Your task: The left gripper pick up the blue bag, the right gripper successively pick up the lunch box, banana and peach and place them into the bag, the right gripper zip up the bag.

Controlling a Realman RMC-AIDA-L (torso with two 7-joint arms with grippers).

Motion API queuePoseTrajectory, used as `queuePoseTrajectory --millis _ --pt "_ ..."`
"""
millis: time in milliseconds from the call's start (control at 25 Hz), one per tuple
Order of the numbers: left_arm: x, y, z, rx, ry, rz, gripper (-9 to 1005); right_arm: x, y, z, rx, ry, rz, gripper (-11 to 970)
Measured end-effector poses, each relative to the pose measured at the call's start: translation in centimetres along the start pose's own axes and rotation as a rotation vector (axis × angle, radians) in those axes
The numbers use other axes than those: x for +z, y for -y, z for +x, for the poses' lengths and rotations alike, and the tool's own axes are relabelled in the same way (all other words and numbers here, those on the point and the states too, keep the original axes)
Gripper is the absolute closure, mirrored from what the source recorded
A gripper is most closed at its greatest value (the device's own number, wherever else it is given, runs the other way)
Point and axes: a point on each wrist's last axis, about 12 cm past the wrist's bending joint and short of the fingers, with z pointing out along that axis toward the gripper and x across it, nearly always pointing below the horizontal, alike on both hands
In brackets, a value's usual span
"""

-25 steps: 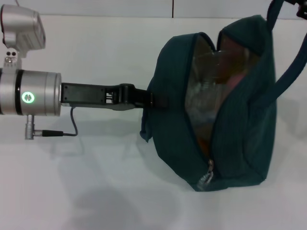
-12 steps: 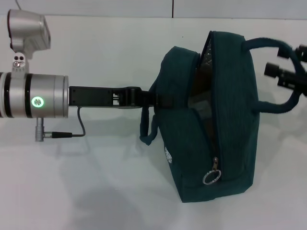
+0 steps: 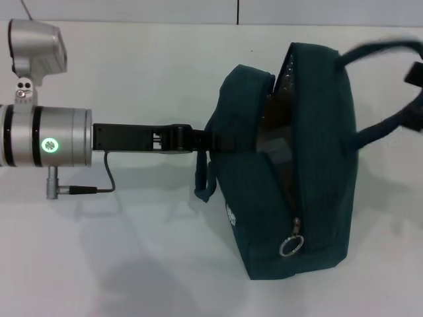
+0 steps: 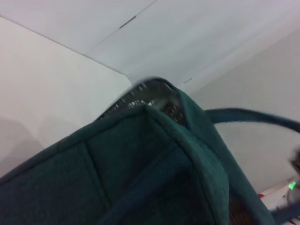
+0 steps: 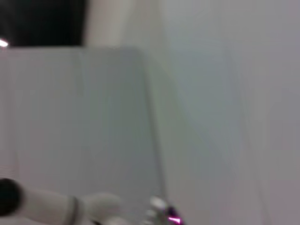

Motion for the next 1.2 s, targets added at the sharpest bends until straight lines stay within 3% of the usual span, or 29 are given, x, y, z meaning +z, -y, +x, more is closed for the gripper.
queuePoseTrajectory --millis 160,360,640,800,1040,1200 --pt "0.2 0.1 -0.4 0.01 0.009 -0.002 938 -0.3 -1.3 0.2 0.027 0.014 -0.119 328" --pt "0.1 0.1 -0.7 0.015 0.012 -0.006 938 -0.2 -1.6 1.3 0.088 -0.047 -0.152 328" --pt "0.1 0.0 -0.6 0.013 0.015 -0.007 937 -2.7 -0.3 1.6 0.13 -0.064 0.05 328" --pt "0.2 0.1 -0.6 0.012 0.014 -0.005 937 -5.2 0.2 2.0 0.234 -0.117 0.199 327" --pt "0.1 0.1 -0.5 0.009 0.021 0.0 937 -6.9 0.7 2.8 0.367 -0.161 0.336 327" --pt "0.0 0.0 -0.3 0.002 0.029 0.0 937 -8.1 0.9 2.7 0.364 -0.116 0.425 328"
